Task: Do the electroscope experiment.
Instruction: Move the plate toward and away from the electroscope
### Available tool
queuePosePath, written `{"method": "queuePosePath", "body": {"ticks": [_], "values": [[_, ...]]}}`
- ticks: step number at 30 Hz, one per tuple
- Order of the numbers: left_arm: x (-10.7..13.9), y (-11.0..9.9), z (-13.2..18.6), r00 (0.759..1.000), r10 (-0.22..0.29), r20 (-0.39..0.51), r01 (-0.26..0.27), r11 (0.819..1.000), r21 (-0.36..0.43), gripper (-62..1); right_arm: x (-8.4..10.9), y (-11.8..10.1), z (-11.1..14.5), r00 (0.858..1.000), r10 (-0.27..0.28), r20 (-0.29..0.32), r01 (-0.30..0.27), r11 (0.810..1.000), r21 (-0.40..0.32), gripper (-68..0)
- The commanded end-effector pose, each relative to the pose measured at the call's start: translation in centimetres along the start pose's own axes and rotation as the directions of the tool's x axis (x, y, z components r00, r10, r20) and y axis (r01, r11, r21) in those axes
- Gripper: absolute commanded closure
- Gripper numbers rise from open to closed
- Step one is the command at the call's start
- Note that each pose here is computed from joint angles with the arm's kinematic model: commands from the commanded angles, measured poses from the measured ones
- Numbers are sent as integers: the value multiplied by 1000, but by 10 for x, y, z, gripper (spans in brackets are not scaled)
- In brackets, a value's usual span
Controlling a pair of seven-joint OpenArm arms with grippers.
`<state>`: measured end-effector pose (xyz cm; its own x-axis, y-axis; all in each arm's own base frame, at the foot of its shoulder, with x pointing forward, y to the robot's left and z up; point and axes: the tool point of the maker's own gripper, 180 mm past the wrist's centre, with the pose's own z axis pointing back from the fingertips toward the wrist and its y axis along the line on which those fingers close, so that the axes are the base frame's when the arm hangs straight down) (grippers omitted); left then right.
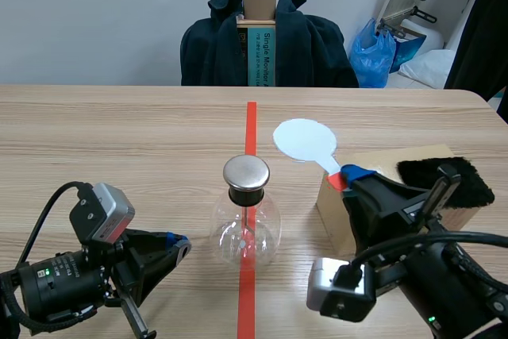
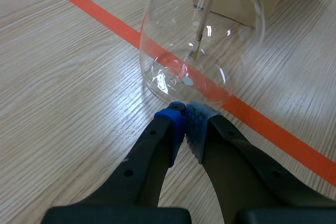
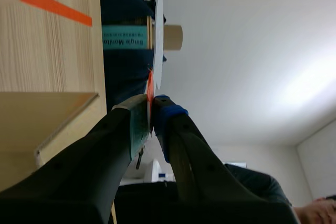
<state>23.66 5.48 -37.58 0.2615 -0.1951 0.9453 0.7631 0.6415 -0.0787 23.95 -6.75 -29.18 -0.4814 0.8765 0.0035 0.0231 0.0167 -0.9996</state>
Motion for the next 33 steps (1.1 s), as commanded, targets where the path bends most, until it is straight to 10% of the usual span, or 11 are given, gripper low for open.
{"method": "queuePosePath", "body": {"ticks": [1, 12, 20, 33], "values": [[11, 0, -3, 999, 1, 42, -1, 1000, -1, -32, -9, -8, -4, 1000, 12, -23, -13, 999, -29, -7], [11, 0, -3, 999, 1, 42, -1, 1000, -1, -32, -20, -8, -3, 996, 11, -87, -14, 999, -29, -7], [11, 0, -3, 999, 1, 42, -1, 1000, -1, -32, 5, -8, -3, 998, 22, 52, -21, 999, -27, -7], [11, 0, -3, 999, 1, 42, -1, 1000, -1, -32, 43, -6, 3, 964, 28, 264, -22, 999, -27, -6]]}}
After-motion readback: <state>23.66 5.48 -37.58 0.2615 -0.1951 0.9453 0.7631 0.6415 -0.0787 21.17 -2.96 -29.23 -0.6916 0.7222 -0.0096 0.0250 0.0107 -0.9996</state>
